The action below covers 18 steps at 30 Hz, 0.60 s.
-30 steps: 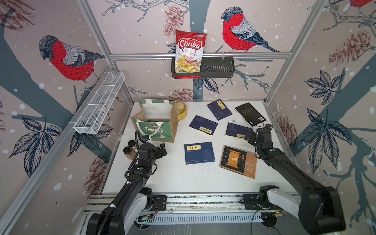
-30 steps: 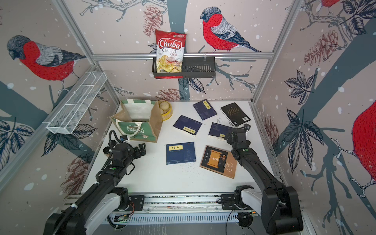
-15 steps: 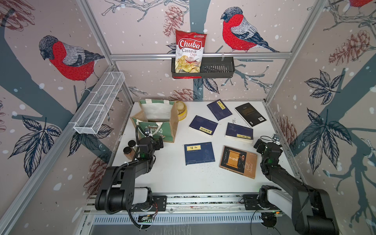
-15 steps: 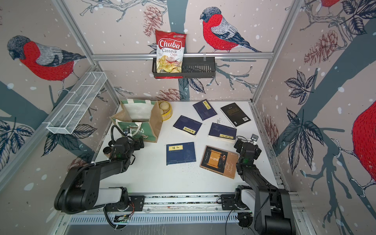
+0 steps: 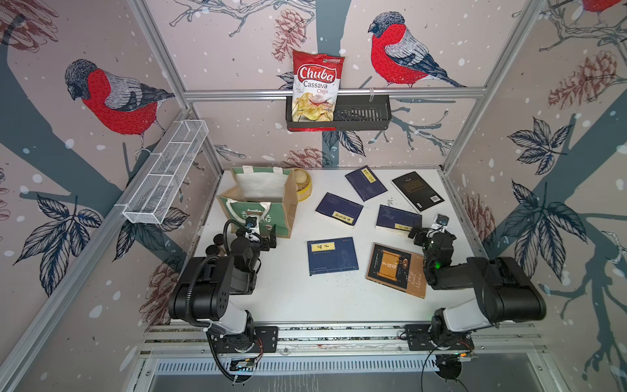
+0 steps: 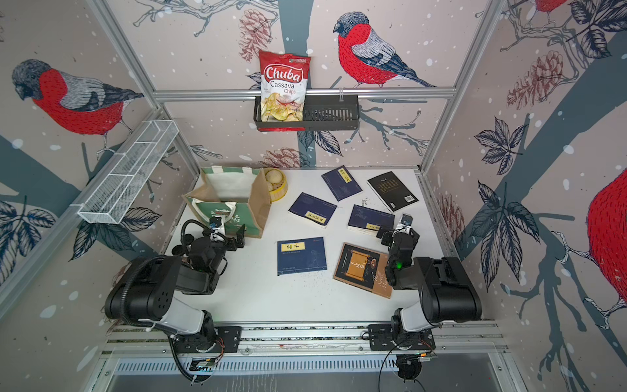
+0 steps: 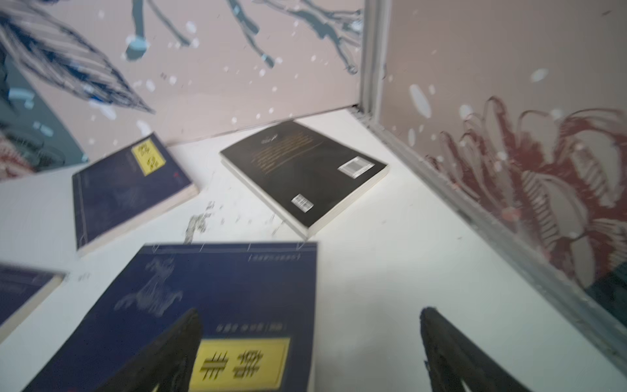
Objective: Take out the books from the canvas bag
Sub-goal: Reset both arms
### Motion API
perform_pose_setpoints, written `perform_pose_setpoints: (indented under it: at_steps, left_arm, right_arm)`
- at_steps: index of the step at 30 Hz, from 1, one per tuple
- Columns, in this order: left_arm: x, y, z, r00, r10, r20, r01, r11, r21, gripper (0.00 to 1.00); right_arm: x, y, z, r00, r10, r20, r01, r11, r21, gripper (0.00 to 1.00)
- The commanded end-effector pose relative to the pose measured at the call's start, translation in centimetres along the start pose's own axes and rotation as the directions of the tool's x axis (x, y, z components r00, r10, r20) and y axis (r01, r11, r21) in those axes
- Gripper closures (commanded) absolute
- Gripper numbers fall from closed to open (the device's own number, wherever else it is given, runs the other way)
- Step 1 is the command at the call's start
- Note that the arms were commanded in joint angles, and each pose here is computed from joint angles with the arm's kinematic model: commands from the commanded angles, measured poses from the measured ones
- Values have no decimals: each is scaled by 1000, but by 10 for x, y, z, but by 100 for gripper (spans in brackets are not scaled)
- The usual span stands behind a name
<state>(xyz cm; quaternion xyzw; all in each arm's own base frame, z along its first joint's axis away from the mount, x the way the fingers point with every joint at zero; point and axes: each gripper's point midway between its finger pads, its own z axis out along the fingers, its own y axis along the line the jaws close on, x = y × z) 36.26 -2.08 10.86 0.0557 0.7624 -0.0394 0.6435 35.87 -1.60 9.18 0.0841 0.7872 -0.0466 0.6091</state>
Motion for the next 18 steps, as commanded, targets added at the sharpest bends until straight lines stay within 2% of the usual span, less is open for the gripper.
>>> perform_pose_setpoints:
  at_steps: [1,18]
  left_arm:
    - [-26,-3,-3,993,44,113,-46,999,15,1]
    - [-24,-3,2,995,27,96,-31,999,41,1]
  right_arm:
    - [-35,-3,3,993,5,116,-7,1000,21,0]
    - [-37,-4,4,993,13,119,-14,1000,9,0]
